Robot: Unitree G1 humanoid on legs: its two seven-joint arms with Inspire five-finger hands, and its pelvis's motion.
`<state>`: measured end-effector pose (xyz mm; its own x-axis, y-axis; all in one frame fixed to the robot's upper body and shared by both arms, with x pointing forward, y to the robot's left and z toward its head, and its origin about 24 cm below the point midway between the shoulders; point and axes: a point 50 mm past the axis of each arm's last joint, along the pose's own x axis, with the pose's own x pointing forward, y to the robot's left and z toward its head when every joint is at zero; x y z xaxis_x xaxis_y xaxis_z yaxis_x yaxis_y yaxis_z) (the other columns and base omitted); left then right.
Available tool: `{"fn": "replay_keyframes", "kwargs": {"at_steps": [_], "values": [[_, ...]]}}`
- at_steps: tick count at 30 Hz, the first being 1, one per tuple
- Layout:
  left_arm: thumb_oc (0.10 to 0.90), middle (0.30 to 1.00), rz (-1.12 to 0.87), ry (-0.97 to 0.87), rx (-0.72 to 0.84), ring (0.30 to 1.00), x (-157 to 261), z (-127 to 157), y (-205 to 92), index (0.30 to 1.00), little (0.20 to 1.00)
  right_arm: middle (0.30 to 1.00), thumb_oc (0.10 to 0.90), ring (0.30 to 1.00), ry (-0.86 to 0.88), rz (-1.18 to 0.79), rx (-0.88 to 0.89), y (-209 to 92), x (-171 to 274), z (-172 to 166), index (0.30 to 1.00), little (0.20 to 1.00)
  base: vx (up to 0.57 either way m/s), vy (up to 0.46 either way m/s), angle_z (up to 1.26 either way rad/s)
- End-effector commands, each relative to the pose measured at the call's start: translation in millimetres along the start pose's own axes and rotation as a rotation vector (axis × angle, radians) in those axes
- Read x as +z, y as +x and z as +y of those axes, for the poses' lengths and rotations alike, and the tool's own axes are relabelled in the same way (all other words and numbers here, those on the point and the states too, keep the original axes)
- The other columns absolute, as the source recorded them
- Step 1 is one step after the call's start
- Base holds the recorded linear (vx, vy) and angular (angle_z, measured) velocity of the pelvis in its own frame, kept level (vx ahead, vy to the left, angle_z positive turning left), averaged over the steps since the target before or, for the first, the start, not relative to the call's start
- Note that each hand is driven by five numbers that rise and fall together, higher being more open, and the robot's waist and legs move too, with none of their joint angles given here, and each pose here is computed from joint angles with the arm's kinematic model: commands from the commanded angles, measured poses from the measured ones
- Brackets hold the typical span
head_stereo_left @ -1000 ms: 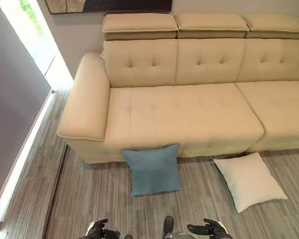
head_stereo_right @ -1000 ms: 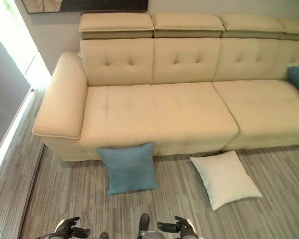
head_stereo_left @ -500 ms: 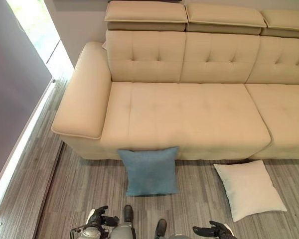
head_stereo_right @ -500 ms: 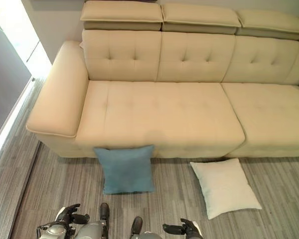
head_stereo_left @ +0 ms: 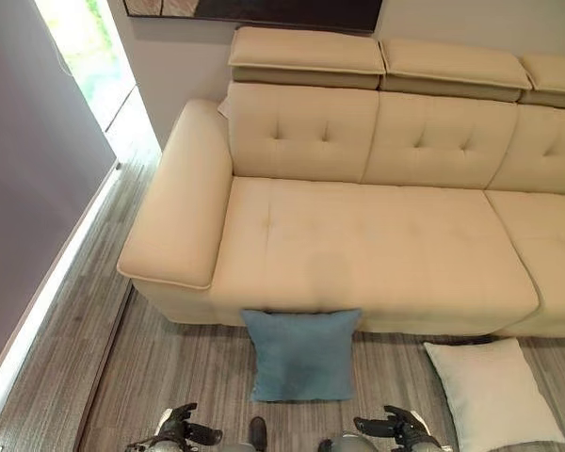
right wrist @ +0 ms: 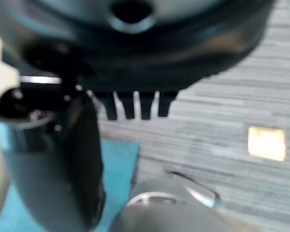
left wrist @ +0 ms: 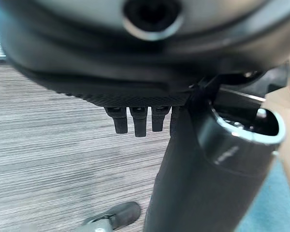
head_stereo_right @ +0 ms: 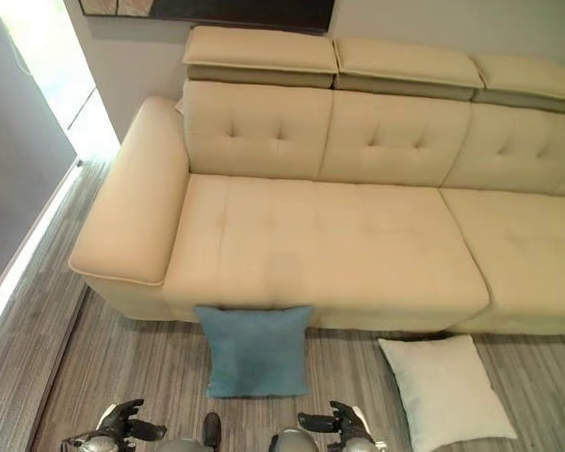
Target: Pick up all the scattered cushions and arrange them neatly on the sofa.
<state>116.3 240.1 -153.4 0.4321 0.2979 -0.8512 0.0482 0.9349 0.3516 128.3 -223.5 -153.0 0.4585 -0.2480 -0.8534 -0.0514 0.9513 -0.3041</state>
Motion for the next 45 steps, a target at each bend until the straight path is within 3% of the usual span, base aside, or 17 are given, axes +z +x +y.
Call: {"fn": "replay_keyframes", "kwargs": {"at_steps": [1, 10, 14, 15, 18, 22, 23, 29, 32, 39, 45], "values": [[0.8, 0.9, -0.041, 0.045, -0.002, 0.9, 7.8, 2.4, 1.1, 0.9, 0.9, 0.9, 0.8, 0.9, -0.02, -0.01, -0.053, 1.0, 0.6, -18.2, 0.9, 0.9, 0.1, -0.06, 0.47], [0.8, 0.9, -0.075, -0.013, 0.022, 0.9, 18.4, 4.5, 2.3, 0.9, 0.9, 0.9, 0.8, 0.9, -0.008, -0.059, -0.072, 2.2, 12.7, -21.7, 0.9, 0.9, 0.07, -0.093, 0.28], [0.8, 0.9, -0.19, -0.097, 0.063, 0.9, 56.0, 11.6, 4.5, 0.9, 0.9, 0.9, 0.8, 0.9, 0.06, -0.173, -0.12, 4.1, 47.5, -31.2, 0.9, 0.9, -0.19, -0.106, 0.14], [0.8, 0.9, -0.33, -0.17, 0.11, 0.9, 99.4, 18.6, 2.1, 0.9, 0.9, 0.9, 0.8, 0.9, 0.119, -0.275, -0.174, 3.1, 80.0, -40.6, 0.9, 0.9, -0.24, -0.103, 0.14], [0.8, 0.9, -0.461, -0.245, 0.148, 0.9, 139.0, 24.8, -5.1, 0.9, 0.9, 0.9, 0.8, 0.9, 0.184, -0.408, -0.228, -2.8, 121.1, -51.0, 0.9, 0.9, -0.18, -0.062, 0.26], [0.8, 0.9, -0.567, -0.319, 0.17, 0.9, 174.3, 32.2, -14.2, 0.9, 0.9, 0.9, 0.8, 0.9, 0.225, -0.542, -0.265, -13.3, 164.1, -58.9, 0.9, 0.9, -0.04, -0.032, -0.01], [0.8, 0.9, -0.645, -0.371, 0.188, 0.9, 201.2, 39.5, -23.1, 0.9, 0.9, 0.9, 0.8, 0.9, 0.267, -0.643, -0.293, -24.3, 196.5, -65.6, 0.9, 0.9, -0.11, -0.013, -0.1], [0.8, 0.9, -0.84, -0.481, 0.21, 0.9, 264.1, 56.2, -53.0, 0.9, 0.9, 0.9, 0.8, 0.9, 0.359, -0.894, -0.361, -64.3, 273.3, -87.4, 0.9, 0.9, -0.06, -0.015, 0.05], [0.8, 0.9, -1.014, -0.475, 0.248, 0.9, 310.2, 73.3, -86.4, 0.9, 0.9, 0.9, 0.8, 0.9, 0.359, -1.101, -0.419, -108.1, 327.4, -101.2, 0.9, 0.9, -0.02, 0.002, 0.04], [0.8, 0.9, -1.155, -0.444, 0.286, 0.9, 344.6, 84.6, -118.6, 0.9, 0.9, 0.9, 0.8, 0.9, 0.353, -1.268, -0.435, -148.4, 364.9, -101.0, 0.9, 0.9, 0.0, -0.001, 0.04], [0.8, 0.9, -1.386, -0.405, 0.272, 0.9, 395.1, 86.5, -179.8, 0.9, 0.9, 0.9, 0.8, 0.9, 0.356, -1.441, -0.363, -197.2, 404.1, -87.1, 0.9, 0.9, 0.0, -0.007, 0.04]]}}
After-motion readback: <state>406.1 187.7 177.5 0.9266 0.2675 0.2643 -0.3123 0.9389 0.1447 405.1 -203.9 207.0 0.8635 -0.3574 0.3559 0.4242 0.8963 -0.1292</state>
